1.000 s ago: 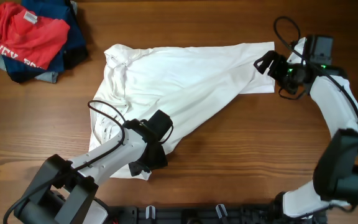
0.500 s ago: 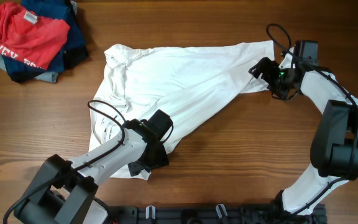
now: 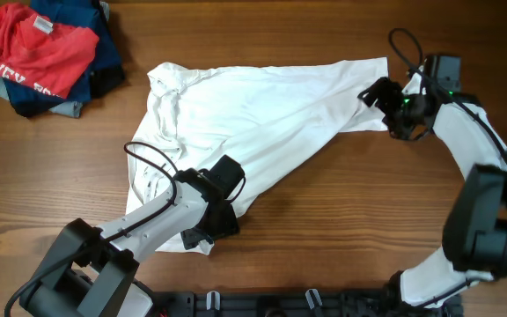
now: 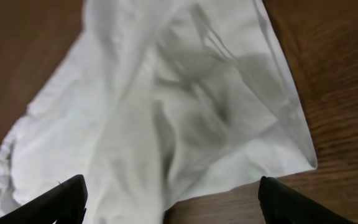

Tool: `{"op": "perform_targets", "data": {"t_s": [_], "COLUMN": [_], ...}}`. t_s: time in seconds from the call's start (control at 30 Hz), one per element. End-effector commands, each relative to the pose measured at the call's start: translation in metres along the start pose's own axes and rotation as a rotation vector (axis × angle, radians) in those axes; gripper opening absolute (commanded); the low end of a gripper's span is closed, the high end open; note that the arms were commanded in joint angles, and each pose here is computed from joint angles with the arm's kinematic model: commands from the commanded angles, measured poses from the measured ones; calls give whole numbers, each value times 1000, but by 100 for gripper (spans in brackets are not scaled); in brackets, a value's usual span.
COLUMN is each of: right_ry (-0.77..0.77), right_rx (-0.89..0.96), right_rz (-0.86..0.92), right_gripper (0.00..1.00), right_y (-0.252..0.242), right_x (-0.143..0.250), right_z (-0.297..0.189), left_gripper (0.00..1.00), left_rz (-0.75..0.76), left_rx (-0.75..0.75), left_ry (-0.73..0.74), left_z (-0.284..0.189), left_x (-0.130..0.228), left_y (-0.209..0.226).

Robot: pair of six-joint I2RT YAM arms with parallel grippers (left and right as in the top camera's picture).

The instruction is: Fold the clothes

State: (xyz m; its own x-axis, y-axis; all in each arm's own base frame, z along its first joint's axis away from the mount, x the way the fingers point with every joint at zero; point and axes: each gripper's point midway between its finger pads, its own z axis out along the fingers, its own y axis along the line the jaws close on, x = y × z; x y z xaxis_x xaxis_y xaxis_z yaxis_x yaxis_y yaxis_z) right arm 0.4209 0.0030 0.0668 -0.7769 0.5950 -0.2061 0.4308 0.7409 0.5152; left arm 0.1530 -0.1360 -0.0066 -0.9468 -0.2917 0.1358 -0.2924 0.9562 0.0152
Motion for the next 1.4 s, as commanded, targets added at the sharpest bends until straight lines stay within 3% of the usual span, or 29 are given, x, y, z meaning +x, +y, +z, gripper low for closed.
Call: {"op": "perform_targets", "data": {"t_s": [0.0,0.4,0.77,1.07,1.13,1.37], "right_ry": [-37,53,-23,-32,-31,-51], "right_rx": [-39,86,82,77,77,108], "right_rz": [6,72,43,38,38,33], "right_gripper": [92,93,92,84,79,45], "right_y": [19,-13,-11,-11,-11,-14], "right_x": [-2,18,0,-2,-2,-4], "right_z": [-20,41,46,48,48,48], "left_gripper": [74,75,76,77,77,77], "left_rz": [-17,-16,-16,-16,-16,-16], "left_rx": [-29,-30,-27,-27,-27,-27], "left_ry": [-36,-35,-38,-38,-38,-38], "left_z": [2,2,2,2,2,2], "left_x": [-7,-6,-7,-7,-7,-7], "left_y": [5,5,4,4,4,4]}}
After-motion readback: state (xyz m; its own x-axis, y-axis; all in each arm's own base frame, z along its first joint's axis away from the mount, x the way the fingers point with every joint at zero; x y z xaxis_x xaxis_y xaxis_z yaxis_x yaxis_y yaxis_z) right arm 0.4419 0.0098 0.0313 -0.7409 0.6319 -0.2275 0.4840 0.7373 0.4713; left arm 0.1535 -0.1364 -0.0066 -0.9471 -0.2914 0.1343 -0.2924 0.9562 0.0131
